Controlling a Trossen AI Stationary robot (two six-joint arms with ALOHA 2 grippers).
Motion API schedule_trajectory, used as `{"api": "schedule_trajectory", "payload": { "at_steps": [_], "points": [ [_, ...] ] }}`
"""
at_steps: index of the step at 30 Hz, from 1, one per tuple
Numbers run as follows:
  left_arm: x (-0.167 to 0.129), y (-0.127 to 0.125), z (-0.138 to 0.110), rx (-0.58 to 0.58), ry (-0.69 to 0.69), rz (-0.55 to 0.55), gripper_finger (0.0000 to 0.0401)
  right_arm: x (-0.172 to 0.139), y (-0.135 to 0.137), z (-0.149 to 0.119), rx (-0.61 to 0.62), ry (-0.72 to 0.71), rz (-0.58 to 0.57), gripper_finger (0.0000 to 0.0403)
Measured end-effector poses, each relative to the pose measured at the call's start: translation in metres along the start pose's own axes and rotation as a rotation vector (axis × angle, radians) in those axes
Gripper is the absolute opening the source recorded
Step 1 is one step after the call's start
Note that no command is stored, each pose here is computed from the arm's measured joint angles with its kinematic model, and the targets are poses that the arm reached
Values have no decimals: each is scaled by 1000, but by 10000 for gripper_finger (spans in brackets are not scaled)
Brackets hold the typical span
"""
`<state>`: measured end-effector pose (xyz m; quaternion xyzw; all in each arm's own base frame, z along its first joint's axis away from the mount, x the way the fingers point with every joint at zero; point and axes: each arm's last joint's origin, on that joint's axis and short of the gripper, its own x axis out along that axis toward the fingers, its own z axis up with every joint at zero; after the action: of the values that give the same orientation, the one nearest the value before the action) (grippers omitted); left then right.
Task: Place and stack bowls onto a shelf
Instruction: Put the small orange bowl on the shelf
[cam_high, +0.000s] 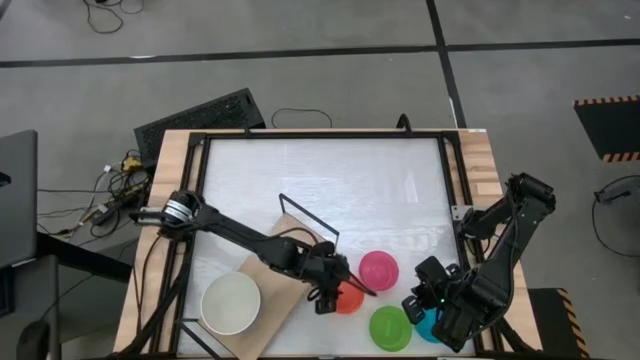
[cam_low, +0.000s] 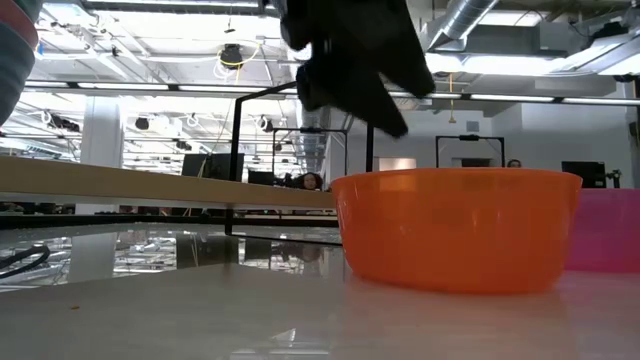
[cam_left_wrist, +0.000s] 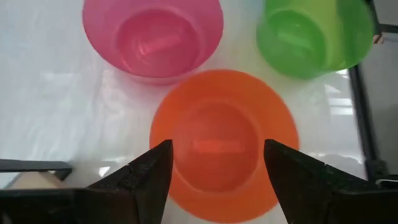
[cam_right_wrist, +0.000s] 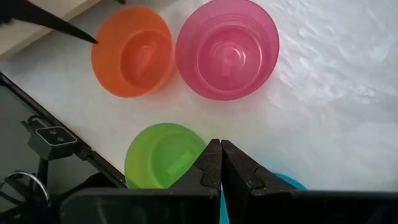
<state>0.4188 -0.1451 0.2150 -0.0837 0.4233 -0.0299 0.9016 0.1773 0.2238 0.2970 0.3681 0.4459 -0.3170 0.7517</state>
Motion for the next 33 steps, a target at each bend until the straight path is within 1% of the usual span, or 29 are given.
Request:
{"api": "schedule_trajectory", "payload": {
  "at_steps": [2,4,6,8,11,13,16,18,21,24,26,28,33],
  "points": [
    [7,0,-3,-11,3,20,234,0,0,0,9,1,2,25],
    [8,2,-3,-15,-11,64,233,0,1,0,14,4,9,25],
    [9,3,-1,-6,-53,116,233,0,2,-1,18,7,17,25],
    [11,5,-3,15,-40,145,233,0,3,-1,22,11,26,25],
    [19,8,-5,16,-13,122,232,0,3,-1,24,11,27,25],
    [25,11,-11,24,28,130,232,0,3,-1,24,12,29,25],
    [33,13,-15,28,53,137,232,0,3,-1,26,13,32,25],
    [39,14,-16,22,44,137,232,0,3,-1,28,14,34,25],
    [42,17,-20,24,76,158,232,0,4,-1,32,18,43,25],
    [43,18,-20,18,90,143,226,0,5,-2,34,19,46,25],
    [44,19,-21,11,109,115,210,0,4,-1,32,18,45,25],
    [44,19,-21,2,113,113,182,0,4,-1,32,17,43,25],
    [44,19,-21,-24,113,111,82,0,4,-1,31,14,44,25]
  ]
}}
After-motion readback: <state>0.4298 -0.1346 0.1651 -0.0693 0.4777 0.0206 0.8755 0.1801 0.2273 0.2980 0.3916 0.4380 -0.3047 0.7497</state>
